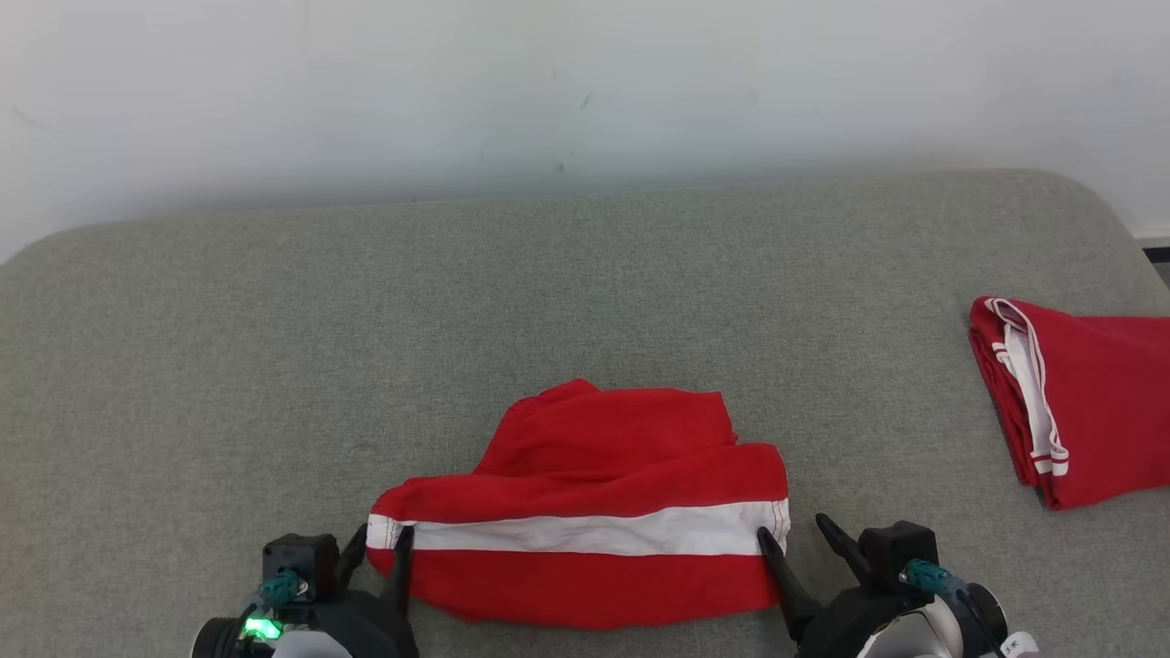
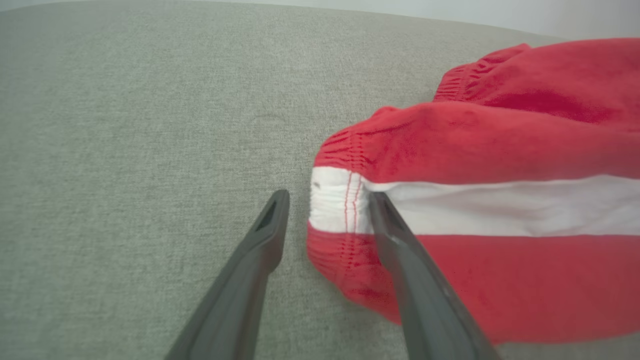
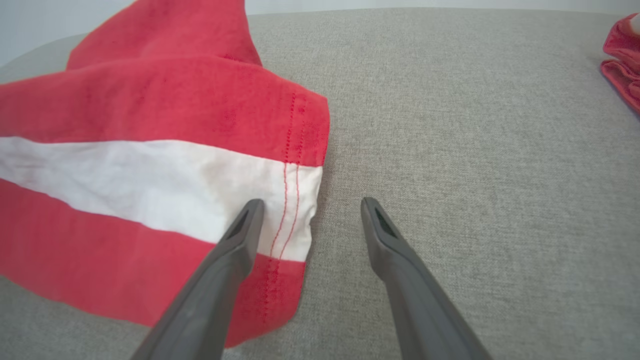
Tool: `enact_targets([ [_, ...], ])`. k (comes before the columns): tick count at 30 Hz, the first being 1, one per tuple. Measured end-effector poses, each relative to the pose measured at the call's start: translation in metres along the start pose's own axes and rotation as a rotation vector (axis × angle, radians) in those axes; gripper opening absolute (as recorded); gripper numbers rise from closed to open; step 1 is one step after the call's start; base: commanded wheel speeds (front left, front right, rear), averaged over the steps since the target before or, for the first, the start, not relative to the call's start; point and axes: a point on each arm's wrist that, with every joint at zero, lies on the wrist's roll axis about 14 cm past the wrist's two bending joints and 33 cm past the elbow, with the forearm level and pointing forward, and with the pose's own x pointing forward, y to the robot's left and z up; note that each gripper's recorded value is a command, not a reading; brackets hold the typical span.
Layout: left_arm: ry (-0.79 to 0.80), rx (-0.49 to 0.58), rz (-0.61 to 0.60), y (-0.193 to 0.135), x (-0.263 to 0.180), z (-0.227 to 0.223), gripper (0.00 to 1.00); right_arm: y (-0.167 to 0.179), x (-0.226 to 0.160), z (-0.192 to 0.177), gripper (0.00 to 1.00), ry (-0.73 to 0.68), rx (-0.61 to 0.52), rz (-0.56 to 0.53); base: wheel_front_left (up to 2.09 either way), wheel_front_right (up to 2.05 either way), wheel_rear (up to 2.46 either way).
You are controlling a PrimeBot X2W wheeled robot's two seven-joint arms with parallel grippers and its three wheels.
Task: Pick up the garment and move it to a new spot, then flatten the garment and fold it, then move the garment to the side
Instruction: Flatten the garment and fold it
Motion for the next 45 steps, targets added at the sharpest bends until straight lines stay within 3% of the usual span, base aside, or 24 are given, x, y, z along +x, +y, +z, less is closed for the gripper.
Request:
enact_targets([
  [1, 0.003, -0.005, -0.005, -0.001, 0.000, -0.001, 0.00, -0.001, 0.000, -0.001, 1.00, 0.002, 0.001, -0.001, 0.00, 0.00, 0.00],
  [20, -0.001, -0.026, -0.006, 0.003, 0.007, -0.005, 0.00, 0.040, 0.014, -0.010, 1.00, 0.061, 0.028, 0.144, 0.00, 0.00, 0.00],
  [45, -0.024, -0.029, -0.022, -0.001, 0.008, 0.000, 0.00, 0.044, -0.004, -0.011, 1.00, 0.067, -0.008, 0.208, 0.00, 0.00, 0.00],
])
